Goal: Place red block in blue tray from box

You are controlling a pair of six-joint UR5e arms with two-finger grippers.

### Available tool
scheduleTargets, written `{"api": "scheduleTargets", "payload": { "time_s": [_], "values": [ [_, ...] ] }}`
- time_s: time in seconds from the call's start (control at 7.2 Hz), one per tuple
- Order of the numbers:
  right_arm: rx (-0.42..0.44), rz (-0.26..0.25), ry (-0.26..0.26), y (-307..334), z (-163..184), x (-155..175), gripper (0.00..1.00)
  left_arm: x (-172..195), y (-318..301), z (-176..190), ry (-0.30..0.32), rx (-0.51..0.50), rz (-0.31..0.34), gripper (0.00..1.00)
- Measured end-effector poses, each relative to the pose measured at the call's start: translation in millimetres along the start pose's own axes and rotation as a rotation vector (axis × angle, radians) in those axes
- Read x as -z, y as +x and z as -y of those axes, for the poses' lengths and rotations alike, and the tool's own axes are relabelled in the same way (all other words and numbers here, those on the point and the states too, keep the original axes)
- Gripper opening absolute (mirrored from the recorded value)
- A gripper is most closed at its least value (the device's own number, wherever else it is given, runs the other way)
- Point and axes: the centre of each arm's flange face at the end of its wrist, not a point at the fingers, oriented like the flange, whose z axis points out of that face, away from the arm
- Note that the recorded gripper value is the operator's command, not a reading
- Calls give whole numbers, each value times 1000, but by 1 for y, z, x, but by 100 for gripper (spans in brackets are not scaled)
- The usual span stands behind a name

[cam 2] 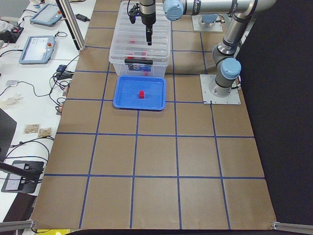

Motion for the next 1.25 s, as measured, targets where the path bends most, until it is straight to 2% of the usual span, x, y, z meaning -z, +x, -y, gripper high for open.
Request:
{"api": "scheduleTargets", "payload": {
  "time_s": [0.28, 0.42, 0.69, 0.97, 1.25],
  "values": [
    [-12, 4, 20, -15, -24, 61, 100, 0, -1, 0, 0, 2, 0, 100],
    [-30, 16, 36, -33, -32, 78, 100, 0, -2, 0, 0, 3, 0, 100],
    [-93, 48, 51, -97, -36, 89, 100, -1, -3, 1, 0, 2, -2, 100],
    [-103, 35, 56, -131, -37, 91, 100, -4, -3, 3, -5, -6, -3, 100],
    [-102, 18, 51, -135, -34, 89, 100, -3, -4, 2, -6, -4, -1, 100]
  ]
}}
